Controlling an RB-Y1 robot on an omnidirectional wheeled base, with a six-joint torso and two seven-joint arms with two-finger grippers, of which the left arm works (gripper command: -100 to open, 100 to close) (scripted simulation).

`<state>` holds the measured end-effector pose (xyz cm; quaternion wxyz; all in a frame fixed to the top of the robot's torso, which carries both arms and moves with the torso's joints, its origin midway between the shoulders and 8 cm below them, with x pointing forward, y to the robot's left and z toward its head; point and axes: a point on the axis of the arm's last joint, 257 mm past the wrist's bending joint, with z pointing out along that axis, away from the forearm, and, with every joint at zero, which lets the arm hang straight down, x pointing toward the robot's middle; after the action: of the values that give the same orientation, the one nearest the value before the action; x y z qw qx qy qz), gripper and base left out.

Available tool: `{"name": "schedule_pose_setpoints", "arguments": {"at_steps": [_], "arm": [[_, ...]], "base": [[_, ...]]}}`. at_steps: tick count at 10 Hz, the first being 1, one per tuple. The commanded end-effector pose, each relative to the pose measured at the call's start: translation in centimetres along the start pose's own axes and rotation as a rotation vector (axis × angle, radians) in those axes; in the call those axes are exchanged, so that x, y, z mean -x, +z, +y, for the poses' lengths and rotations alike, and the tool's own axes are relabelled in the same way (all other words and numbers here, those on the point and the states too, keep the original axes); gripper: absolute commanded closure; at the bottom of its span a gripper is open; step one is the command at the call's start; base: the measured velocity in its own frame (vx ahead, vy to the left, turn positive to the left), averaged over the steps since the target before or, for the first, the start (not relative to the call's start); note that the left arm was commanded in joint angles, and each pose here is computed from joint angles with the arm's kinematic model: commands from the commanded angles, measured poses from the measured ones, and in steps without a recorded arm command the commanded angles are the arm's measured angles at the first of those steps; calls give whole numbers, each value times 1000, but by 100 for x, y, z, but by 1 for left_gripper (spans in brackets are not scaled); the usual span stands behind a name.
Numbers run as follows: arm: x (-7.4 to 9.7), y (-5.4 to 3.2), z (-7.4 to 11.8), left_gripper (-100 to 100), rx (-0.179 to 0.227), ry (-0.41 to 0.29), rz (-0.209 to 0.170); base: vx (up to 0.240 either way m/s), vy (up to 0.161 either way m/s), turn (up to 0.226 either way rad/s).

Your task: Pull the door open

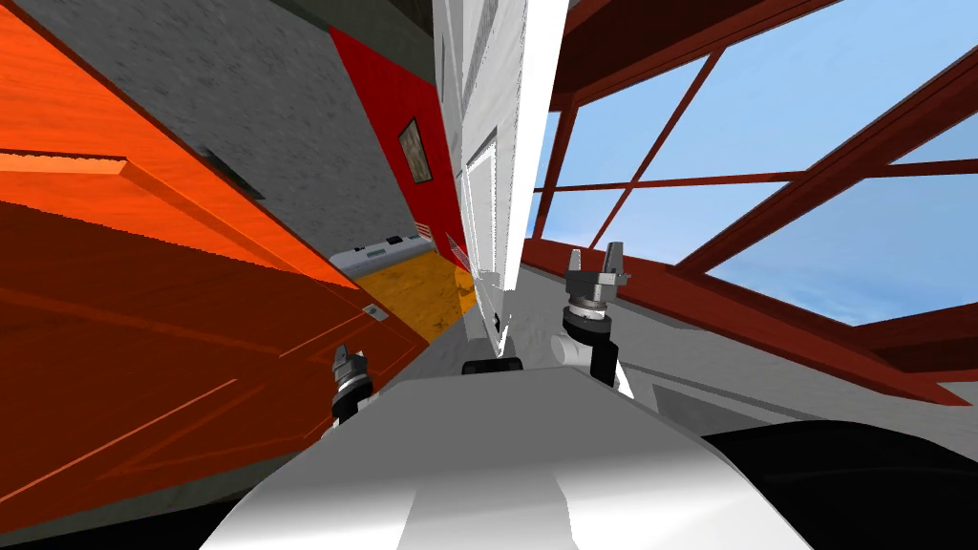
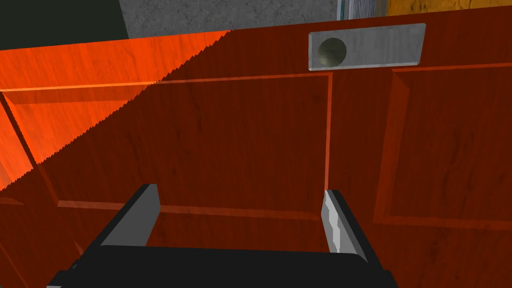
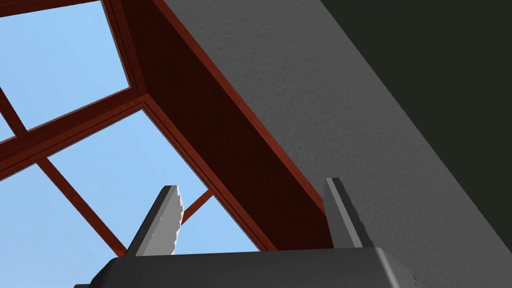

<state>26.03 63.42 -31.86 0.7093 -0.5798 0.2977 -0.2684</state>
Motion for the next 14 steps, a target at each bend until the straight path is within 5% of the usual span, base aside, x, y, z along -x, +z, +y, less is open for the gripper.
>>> {"name": "schedule_pose_setpoints", "arguments": {"at_steps": [1, 4, 13, 14], "arm": [[101, -34, 97, -100, 21, -8, -27], [255, -101, 260, -100, 55, -24, -72], [255, -101, 260, -100, 55, -24, -72], [243, -165, 367, -100, 80, -43, -93]], "base": [[16, 57, -180], [18, 37, -155], [0, 3, -6], [13, 51, -152]]}}
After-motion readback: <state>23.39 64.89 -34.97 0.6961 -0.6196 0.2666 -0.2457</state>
